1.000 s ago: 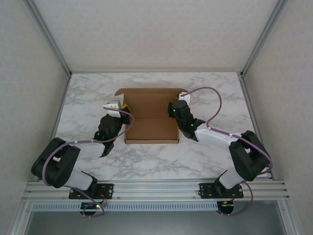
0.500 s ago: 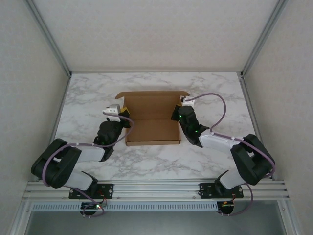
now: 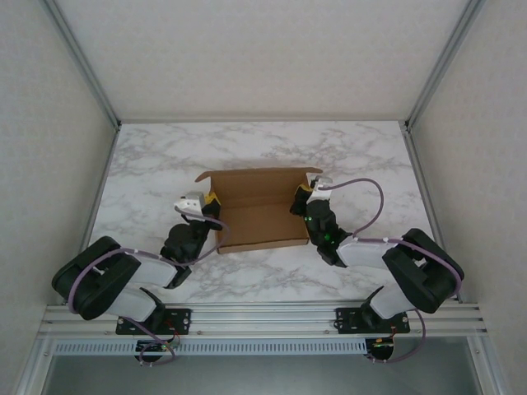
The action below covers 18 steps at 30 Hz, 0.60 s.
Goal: Fold the paper box
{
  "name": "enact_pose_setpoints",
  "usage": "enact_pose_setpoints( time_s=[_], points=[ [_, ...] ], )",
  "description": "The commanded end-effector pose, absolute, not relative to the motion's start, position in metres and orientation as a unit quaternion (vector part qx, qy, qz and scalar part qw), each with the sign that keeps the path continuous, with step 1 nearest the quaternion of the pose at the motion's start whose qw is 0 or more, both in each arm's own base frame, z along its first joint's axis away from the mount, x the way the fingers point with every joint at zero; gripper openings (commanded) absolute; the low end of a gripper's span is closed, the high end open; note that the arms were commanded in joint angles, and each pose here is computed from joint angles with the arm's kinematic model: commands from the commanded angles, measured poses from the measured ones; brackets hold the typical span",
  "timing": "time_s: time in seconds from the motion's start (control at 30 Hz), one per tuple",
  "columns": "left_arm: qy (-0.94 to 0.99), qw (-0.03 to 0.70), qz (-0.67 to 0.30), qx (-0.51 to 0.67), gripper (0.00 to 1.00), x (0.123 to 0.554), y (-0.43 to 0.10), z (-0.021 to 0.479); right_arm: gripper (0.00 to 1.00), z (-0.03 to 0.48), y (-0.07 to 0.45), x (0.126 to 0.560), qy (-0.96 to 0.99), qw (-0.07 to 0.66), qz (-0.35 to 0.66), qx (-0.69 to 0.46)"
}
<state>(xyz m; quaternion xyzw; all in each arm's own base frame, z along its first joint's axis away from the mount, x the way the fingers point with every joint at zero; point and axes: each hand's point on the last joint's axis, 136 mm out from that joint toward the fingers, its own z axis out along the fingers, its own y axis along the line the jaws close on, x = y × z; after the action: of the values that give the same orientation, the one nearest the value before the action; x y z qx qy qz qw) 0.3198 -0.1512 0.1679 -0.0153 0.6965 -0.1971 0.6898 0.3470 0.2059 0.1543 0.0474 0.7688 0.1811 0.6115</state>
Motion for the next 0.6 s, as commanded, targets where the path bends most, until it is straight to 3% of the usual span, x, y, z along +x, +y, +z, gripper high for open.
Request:
enact_pose_setpoints(
  time_s=[0.0, 0.57],
  points=[
    [0.695, 0.688, -0.208, -0.005, 0.0, 0.307, -0.158, 0.166, 0.0, 0.128, 0.208, 0.328, 0.788, 0.585, 0.188, 0.031],
    [0.717, 0.675, -0.174, 0.01, 0.0, 0.297, -0.165, 0.13, 0.0, 0.103, 0.196, 0.317, 0.795, 0.58, 0.176, 0.025]
  ],
)
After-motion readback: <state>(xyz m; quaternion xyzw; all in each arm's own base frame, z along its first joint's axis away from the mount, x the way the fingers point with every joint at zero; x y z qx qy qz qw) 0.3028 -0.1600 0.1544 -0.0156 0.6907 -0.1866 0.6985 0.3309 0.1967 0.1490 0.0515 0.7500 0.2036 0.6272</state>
